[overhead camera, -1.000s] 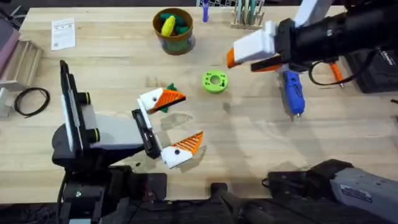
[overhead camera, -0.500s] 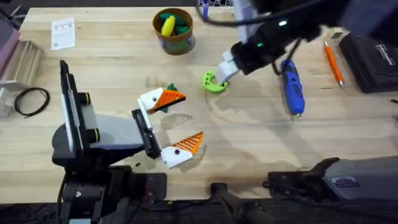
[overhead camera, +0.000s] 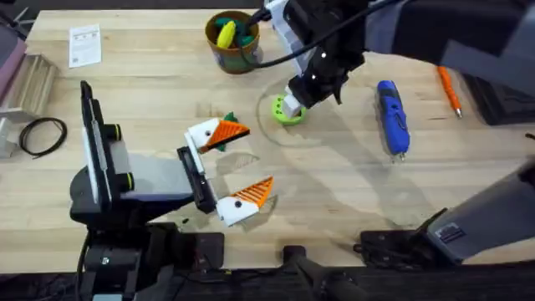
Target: Pick up the gripper from the table and insert it into the empty holder that is missing its gripper. Then pick up a screw, insert it into the mounting hole, and use the screwdriver to tighten it. Finally, clean up the table by picking up the vegetable and placing it into the bucket.
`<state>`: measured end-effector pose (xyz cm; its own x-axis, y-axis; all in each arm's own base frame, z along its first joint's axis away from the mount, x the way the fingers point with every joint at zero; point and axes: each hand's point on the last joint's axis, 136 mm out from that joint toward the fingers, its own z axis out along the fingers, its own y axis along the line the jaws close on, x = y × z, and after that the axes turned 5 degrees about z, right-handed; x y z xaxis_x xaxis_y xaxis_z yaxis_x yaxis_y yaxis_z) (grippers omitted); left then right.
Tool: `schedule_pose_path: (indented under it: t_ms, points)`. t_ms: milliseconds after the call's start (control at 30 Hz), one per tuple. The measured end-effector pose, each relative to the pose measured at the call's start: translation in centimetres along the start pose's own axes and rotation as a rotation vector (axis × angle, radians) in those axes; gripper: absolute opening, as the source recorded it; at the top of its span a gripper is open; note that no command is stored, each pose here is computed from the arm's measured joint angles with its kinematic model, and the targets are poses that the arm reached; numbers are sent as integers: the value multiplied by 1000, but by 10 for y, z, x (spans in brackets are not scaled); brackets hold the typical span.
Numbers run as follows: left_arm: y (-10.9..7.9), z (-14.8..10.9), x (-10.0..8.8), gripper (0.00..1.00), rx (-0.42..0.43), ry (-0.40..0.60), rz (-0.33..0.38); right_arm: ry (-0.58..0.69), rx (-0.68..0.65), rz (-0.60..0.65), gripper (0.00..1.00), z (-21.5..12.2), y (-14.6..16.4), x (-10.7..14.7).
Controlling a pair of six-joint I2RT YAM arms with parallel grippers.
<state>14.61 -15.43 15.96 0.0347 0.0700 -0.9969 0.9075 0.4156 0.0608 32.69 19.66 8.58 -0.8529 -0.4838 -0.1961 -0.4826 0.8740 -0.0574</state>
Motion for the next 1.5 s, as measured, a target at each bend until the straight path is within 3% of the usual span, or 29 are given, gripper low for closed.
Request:
schedule_pose_path:
  t_ms: [267,1000,1267,1367,1500]
  points:
    - [0,0,0,985,0,0,0,29,2,-2,587,18,1,0]
    - [0,0,0,986,0,0,0,50,-47,-15,417,27,15,2]
    - [0,0,0,985,0,0,0,51,-47,-15,174,27,15,2]
    - [0,0,0,985,0,0,0,51,-47,-15,19,27,15,2]
    - [0,0,0,985,0,0,0,51,-47,-15,9,27,15,2]
